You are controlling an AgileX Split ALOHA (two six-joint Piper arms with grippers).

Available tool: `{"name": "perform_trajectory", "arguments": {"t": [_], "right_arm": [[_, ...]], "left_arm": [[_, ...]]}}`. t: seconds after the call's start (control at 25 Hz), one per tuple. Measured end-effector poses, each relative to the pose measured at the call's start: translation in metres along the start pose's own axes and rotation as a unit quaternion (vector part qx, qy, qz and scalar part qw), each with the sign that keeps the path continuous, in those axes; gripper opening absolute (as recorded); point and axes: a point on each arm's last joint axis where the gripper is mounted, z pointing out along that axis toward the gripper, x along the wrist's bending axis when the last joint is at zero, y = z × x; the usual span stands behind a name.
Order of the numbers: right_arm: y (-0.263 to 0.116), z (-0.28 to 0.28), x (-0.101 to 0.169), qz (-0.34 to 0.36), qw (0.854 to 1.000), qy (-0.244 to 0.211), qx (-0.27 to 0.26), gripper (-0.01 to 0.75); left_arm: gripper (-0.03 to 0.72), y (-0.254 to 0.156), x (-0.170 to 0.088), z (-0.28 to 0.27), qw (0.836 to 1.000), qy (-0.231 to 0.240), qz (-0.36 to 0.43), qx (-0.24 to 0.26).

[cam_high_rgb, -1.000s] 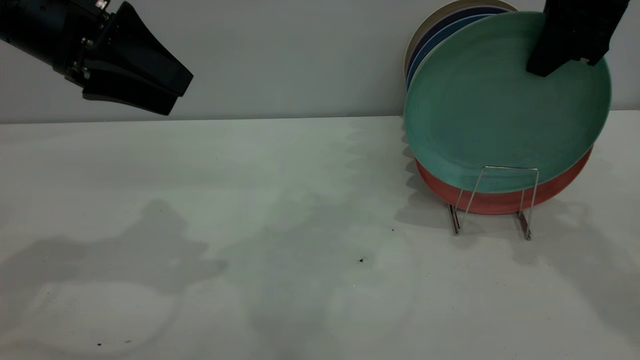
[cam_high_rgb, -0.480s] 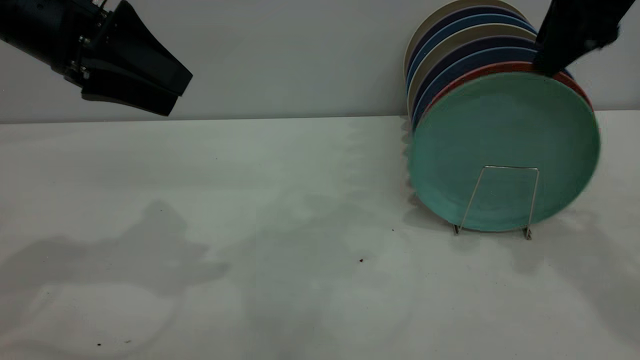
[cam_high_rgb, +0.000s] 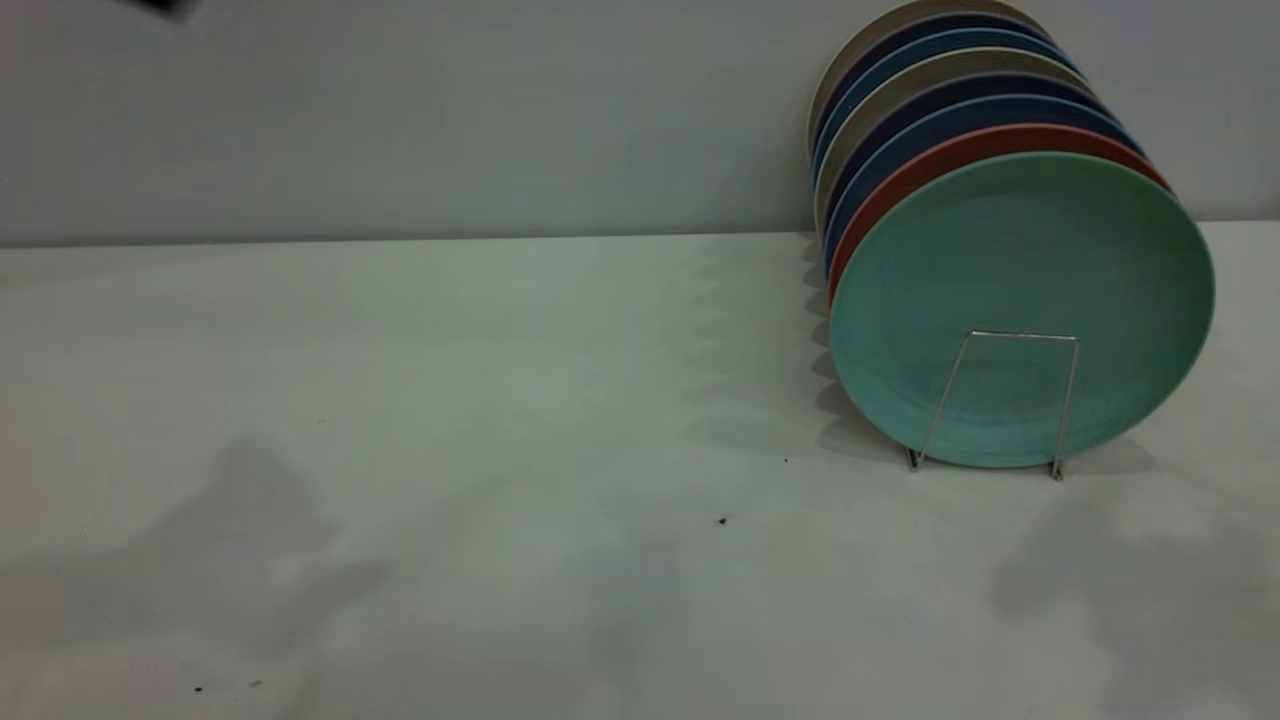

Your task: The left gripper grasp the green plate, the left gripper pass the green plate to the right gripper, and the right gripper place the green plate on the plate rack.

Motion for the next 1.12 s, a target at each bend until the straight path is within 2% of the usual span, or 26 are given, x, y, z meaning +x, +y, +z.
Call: {"name": "perform_trajectory", "arguments": {"t": [0.12,0.2,0.44,0.56,0.64,0.84,1.12], "right_arm": [[-0.015,-0.026,0.012,0.084,0.996,-0.02,-0.021,0.417],[-0.031,-0.035,0.022,0.112,0.993,-0.024,-0.026,0.417],[-0.09,-0.035,0.054,0.16,0.987,-0.024,-0.007,0.417],[-0.124,-0.022,0.071,0.188,0.982,-0.02,0.016,0.417],[-0.149,-0.009,0.081,0.203,0.978,-0.019,0.039,0.417],[-0.197,0.013,0.101,0.236,0.969,-0.034,0.064,0.417],[-0.218,0.014,0.109,0.235,0.969,-0.075,-0.02,0.417]], "left_arm": [[0.591,-0.013,-0.036,-0.041,0.998,0.062,0.007,-0.012],[0.591,-0.024,-0.058,-0.066,0.994,0.11,0.009,-0.027],[0.591,-0.061,-0.092,-0.118,0.961,0.267,-0.035,-0.067],[0.591,-0.079,-0.099,-0.129,0.943,0.311,-0.076,-0.084],[0.591,-0.094,-0.099,-0.124,0.94,0.317,-0.099,-0.079],[0.59,-0.134,-0.083,-0.088,0.941,0.306,-0.14,-0.013],[0.59,-0.19,-0.078,-0.054,0.941,0.294,-0.16,0.042]]}}
